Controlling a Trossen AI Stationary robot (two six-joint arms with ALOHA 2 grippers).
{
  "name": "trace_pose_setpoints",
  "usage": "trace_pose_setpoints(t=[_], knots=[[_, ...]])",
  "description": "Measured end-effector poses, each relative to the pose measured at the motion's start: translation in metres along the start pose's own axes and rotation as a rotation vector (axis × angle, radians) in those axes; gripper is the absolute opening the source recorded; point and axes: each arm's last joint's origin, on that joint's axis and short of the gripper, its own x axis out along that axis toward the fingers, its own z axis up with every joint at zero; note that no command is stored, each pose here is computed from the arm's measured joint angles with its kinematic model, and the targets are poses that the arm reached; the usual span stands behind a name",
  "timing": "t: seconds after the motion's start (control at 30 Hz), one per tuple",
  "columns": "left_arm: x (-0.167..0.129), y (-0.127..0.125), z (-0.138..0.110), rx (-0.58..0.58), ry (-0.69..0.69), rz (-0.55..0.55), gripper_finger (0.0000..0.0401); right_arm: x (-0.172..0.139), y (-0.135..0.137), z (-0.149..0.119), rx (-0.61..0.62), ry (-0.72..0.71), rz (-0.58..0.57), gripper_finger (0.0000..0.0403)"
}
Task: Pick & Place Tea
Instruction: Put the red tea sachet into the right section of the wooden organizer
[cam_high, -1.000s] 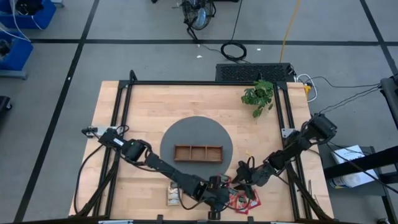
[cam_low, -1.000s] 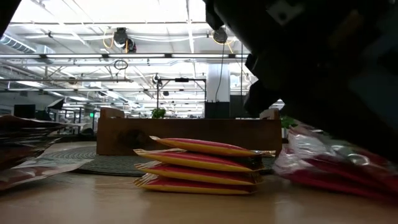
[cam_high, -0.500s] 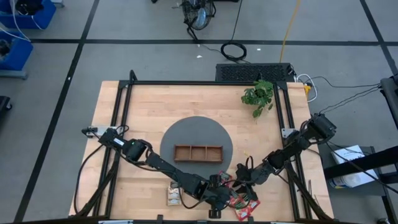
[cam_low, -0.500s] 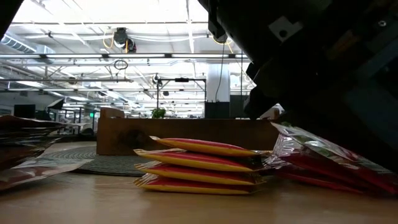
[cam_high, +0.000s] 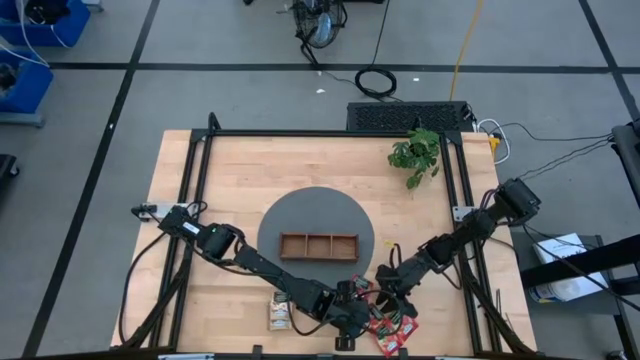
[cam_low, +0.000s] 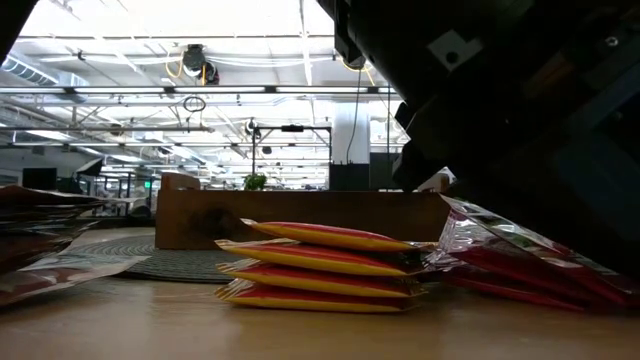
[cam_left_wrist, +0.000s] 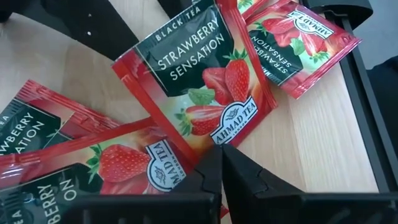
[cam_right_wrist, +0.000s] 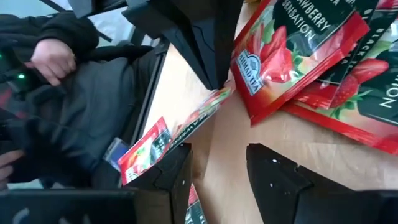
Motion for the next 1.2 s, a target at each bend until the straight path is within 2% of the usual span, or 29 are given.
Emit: trace_pose_setpoints(t=[0.1,0.3,0.43,0.57,0.7,0.87,1.07,1.2], knots=[[0.000,0.000,0.000,0.003,0.000,0.000,0.0004,0.000,0.000,0.000,0.016,0.024,0.029,0.0141],[0.000,0.001,0.000,0.003,-0.006,0.020,0.0017,-0.001,0.001,0.002,0.022,0.051,0.088,0.0141],[0.000,0.001,0.000,0.004,-0.007,0.023,0.0005,-0.002,0.002,0.004,0.015,0.060,0.125,0.0141],[0.000,0.001,0.000,0.006,-0.007,0.024,0.0011,-0.002,0.002,0.004,0.029,0.060,0.124,0.0141],[0.000,0.001,0.000,0.010,-0.007,0.025,0.0019,-0.002,0.000,0.003,0.081,0.040,0.057,0.0141],[0.000,0.001,0.000,0.010,-0.016,0.049,0.0005,-0.001,-0.001,-0.001,0.137,0.012,-0.032,0.0141],[0.000,0.002,0.000,0.009,-0.024,0.062,0.0019,0.001,0.003,-0.006,0.149,-0.003,-0.059,0.0141],[0.000,0.002,0.001,0.009,-0.032,0.071,0.0008,0.002,0.005,-0.010,0.144,0.001,-0.079,0.0141]])
